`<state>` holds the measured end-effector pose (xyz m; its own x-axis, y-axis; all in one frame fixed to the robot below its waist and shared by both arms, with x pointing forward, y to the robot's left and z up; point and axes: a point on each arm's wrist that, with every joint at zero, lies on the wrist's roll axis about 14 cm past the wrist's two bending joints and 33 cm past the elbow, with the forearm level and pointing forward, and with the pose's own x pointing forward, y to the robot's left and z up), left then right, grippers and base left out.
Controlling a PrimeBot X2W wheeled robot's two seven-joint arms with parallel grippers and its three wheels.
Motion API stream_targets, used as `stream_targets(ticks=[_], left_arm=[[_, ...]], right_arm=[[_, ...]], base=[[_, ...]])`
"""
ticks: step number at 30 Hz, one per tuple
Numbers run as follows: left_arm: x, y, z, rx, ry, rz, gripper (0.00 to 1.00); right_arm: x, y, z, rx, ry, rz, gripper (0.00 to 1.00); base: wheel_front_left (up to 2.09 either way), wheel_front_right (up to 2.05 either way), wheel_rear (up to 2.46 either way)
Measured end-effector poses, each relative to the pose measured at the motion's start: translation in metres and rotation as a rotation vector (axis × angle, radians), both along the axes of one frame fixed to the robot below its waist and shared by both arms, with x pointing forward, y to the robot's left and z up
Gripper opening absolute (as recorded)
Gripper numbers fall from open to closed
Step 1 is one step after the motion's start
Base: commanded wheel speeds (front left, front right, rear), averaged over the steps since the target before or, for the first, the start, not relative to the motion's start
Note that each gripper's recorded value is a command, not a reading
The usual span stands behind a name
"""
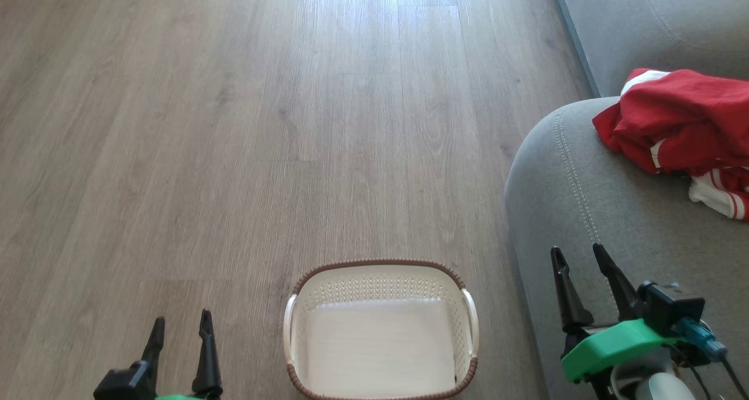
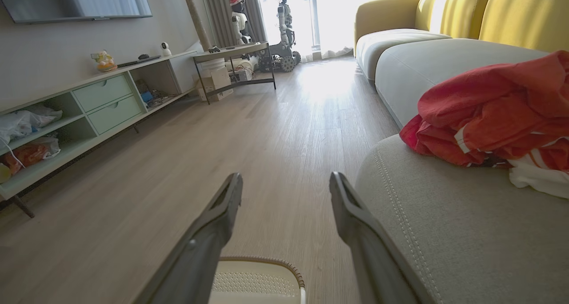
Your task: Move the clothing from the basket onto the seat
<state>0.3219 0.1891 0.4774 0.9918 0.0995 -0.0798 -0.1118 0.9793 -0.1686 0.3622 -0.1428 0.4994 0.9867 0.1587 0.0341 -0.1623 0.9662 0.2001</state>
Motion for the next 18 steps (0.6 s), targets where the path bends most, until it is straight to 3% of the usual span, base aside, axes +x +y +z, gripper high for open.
stream_targets(ticks=[18], left_arm=[[0.001,-0.005,-0.010,0.000,0.030,-0.021,1.00]], right_arm=[[-0.005,0.001,-0.015,-0.008,0.034,0.000,1.00]], base=[[0.00,0.00,0.00]])
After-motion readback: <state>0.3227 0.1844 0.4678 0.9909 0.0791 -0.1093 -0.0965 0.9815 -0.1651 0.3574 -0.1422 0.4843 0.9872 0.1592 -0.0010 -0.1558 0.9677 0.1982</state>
